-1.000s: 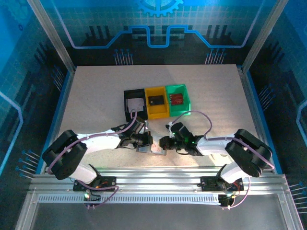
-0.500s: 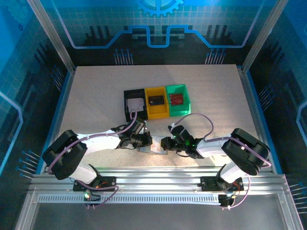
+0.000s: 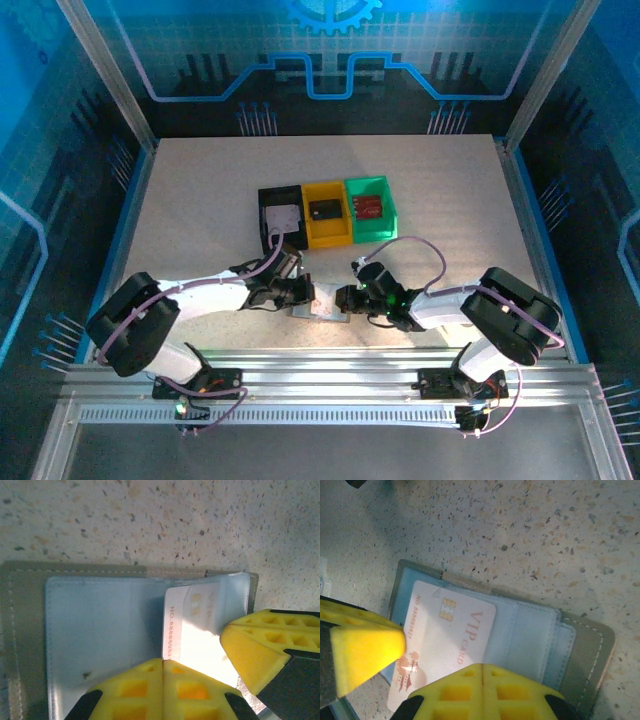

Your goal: Take the credit cards out of the card holder

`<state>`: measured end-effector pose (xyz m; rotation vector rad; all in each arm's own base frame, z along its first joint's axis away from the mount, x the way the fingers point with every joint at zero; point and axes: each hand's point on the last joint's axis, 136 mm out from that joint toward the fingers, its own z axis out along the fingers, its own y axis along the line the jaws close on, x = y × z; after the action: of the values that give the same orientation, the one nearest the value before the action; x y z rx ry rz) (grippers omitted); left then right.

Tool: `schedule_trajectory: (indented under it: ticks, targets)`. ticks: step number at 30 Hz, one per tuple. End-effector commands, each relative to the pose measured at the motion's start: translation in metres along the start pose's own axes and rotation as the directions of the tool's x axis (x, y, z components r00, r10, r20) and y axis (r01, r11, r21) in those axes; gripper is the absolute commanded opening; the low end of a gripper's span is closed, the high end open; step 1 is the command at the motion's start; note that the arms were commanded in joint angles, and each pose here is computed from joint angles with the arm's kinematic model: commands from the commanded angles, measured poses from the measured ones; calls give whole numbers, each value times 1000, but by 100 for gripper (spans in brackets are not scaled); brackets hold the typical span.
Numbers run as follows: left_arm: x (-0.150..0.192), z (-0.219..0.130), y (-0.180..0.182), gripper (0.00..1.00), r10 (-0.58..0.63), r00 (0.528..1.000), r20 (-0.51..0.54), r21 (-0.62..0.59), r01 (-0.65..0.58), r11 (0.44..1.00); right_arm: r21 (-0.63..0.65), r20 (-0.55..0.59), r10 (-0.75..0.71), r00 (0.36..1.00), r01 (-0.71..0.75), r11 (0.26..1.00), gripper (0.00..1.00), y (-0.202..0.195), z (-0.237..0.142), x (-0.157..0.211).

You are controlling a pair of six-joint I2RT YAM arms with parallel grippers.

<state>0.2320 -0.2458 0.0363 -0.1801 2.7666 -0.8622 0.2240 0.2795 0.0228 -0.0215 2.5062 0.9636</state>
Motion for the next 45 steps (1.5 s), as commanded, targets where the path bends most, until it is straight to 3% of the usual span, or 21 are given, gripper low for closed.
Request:
schedule_trajectory:
  ticks: [1,34,45]
  targets:
    - [-1,-8,13,0,10,1000,18,-37,-9,999,100,-52,0,999,5,995,0,-28,3,19]
    - [-23,-57,4,0,-31,992,122,51,25,998,196,-72,-70,995,83,977,0,-2,-43,-4]
    - [-12,-61,-9,0,-22,995,96,151,7,988,-3,51,-180,982,180,984,42,36,-68,-14]
